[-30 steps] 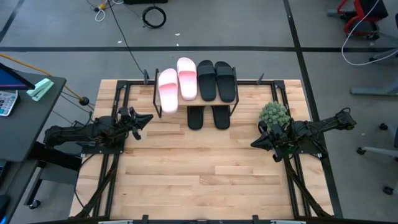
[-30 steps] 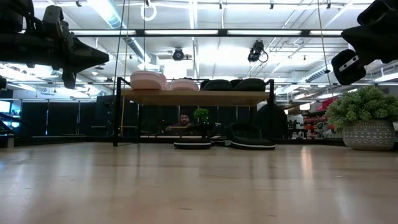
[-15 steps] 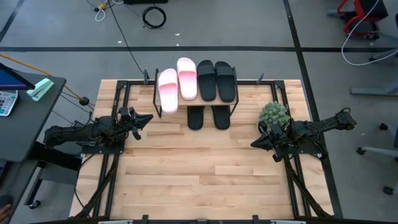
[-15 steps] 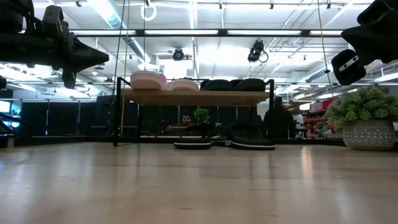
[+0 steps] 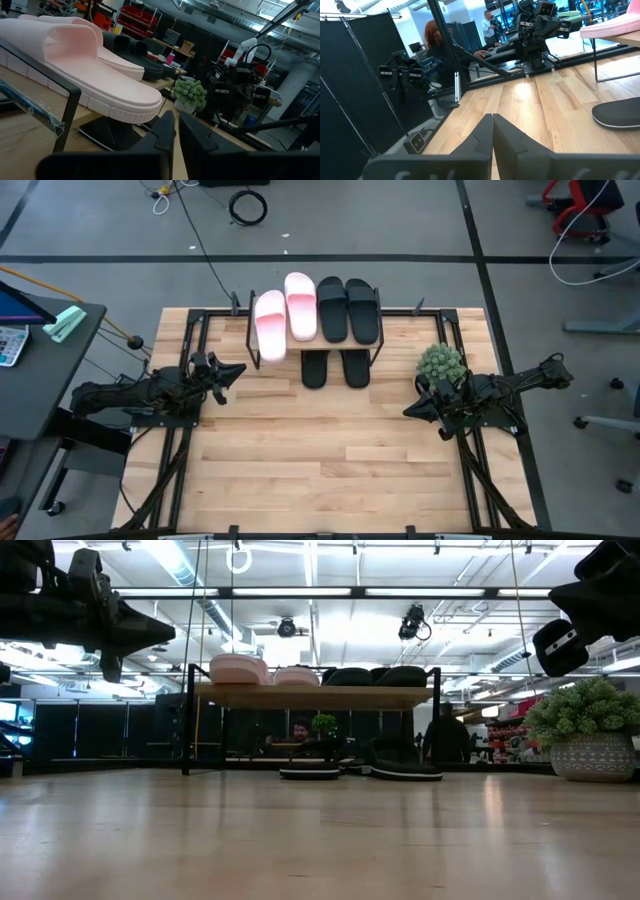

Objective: Pick and place slides into the shelf
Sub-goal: Return to home position

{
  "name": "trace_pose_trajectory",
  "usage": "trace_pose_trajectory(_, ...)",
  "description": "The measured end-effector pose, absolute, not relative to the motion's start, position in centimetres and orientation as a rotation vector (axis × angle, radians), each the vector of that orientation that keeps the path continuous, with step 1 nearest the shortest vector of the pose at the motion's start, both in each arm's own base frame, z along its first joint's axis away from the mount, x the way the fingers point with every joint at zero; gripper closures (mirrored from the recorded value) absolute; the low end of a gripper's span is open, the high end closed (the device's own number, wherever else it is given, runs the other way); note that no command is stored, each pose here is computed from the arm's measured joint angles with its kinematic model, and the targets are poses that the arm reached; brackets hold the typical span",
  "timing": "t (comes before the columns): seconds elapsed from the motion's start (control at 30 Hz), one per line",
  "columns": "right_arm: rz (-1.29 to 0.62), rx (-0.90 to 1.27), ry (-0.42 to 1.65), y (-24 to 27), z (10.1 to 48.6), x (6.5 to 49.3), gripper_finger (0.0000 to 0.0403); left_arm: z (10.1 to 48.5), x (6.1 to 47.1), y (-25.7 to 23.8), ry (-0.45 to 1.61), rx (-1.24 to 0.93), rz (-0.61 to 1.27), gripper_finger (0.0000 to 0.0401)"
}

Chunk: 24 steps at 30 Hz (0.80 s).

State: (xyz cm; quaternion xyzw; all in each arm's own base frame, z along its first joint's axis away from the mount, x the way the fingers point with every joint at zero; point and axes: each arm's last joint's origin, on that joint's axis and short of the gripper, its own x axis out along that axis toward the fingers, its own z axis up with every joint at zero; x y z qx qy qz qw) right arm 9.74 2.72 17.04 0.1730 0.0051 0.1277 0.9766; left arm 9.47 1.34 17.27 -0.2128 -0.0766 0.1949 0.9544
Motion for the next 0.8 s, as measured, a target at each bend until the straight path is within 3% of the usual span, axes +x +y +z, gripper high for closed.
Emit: trace_pose_trajectory(0.8, 0.258, 0.349, 0.010, 2.72, 17.05, 9.74, 0.0389, 17.27, 9.47, 1.34, -0.155, -0.433, 0.396, 0.0371)
